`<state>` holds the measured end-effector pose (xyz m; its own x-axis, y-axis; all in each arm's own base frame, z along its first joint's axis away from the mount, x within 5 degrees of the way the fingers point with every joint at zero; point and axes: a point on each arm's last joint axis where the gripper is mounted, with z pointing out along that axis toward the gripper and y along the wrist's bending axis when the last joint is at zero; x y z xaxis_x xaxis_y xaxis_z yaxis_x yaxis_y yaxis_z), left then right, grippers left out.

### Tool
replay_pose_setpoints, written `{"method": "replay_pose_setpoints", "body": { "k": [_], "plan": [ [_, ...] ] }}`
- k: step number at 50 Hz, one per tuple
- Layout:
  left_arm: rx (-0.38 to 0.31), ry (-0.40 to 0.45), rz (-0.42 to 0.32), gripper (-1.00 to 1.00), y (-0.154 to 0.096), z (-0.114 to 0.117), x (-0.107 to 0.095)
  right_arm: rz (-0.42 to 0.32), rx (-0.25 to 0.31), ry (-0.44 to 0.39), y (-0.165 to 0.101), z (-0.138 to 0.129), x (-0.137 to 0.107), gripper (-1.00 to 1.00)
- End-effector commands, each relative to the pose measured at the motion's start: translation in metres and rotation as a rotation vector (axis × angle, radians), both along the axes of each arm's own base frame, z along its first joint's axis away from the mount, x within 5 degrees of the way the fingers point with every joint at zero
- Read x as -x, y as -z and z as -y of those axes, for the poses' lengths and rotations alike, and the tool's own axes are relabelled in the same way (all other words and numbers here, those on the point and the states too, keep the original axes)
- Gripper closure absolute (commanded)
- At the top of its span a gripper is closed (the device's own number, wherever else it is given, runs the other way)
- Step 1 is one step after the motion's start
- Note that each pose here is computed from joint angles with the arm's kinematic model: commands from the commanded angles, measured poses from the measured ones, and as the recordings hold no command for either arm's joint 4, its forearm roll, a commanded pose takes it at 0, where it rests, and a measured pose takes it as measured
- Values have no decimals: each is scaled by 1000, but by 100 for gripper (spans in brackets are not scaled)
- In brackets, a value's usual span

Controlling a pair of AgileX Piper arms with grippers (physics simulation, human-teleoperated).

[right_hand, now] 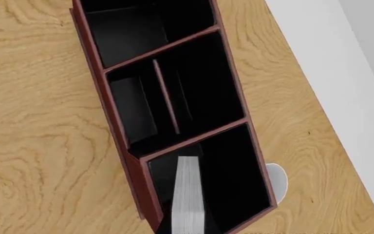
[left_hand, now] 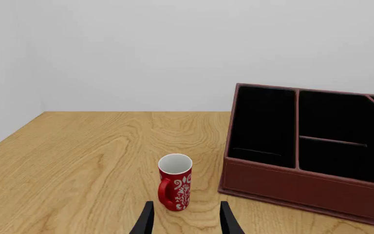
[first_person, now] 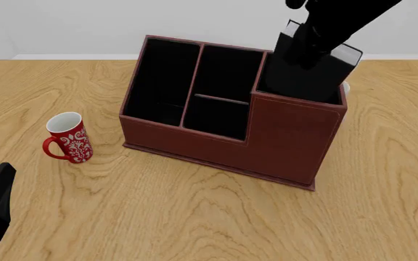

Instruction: Pick up the book and place it in the right compartment of the caddy.

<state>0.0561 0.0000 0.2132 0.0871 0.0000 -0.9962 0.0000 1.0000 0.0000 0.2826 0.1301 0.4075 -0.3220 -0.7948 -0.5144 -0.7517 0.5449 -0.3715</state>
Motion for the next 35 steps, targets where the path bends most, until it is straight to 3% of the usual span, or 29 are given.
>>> {"method": "replay_pose_setpoints", "body": {
  "k": [1,35],
  "plan": [
    [0,0,0,-100,0,0,0,-13,-12,44,9,3,-10,100],
    [0,0,0,-100,0,0,0,-31,-2,101,30,11,-44,100]
  ]
}}
